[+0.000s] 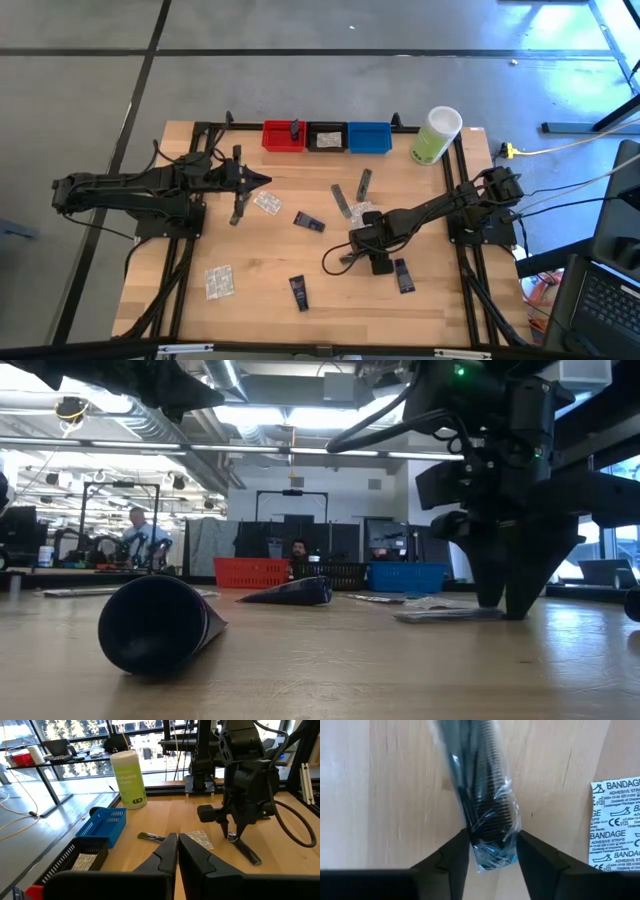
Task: Pick & Place Travel size toiletries
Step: Put the black comb into the blue bin
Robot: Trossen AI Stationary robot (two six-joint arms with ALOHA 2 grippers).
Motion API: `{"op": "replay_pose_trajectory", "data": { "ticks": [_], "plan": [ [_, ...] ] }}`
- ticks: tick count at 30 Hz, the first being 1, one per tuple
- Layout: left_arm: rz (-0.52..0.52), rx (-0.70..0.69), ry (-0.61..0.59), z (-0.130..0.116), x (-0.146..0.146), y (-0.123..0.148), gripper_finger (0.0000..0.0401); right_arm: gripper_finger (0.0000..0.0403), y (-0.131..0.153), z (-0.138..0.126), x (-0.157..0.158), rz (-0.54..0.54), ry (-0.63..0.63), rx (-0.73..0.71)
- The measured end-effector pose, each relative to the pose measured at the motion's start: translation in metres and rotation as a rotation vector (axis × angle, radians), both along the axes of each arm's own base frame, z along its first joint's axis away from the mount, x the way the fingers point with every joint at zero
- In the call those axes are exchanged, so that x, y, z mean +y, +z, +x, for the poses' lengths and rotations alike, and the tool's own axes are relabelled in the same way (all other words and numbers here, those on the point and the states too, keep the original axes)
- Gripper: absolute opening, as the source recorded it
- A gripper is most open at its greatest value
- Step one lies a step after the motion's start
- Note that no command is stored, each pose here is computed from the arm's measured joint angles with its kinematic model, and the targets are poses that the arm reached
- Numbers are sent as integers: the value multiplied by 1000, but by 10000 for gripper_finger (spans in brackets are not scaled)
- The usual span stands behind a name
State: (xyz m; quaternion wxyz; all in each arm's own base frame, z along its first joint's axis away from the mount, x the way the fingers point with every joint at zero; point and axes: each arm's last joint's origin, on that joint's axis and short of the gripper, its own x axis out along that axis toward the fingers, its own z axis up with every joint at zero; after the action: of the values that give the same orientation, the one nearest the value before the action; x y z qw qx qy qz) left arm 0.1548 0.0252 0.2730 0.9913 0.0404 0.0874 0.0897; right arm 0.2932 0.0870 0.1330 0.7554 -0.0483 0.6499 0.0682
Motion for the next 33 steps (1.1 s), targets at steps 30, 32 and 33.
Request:
{"op": "replay_pose_trajectory", "data": {
  "ticks": [30,32,33],
  "plan": [
    [-54,-81,6,4,0,6,12,4,0,5,2,45,-18,-48],
    [-93,-72,-5,7,0,4,11,6,0,5,2,45,-18,-48],
    [-101,-58,-22,10,0,2,11,5,0,5,2,45,-17,-48]
  ]
}}
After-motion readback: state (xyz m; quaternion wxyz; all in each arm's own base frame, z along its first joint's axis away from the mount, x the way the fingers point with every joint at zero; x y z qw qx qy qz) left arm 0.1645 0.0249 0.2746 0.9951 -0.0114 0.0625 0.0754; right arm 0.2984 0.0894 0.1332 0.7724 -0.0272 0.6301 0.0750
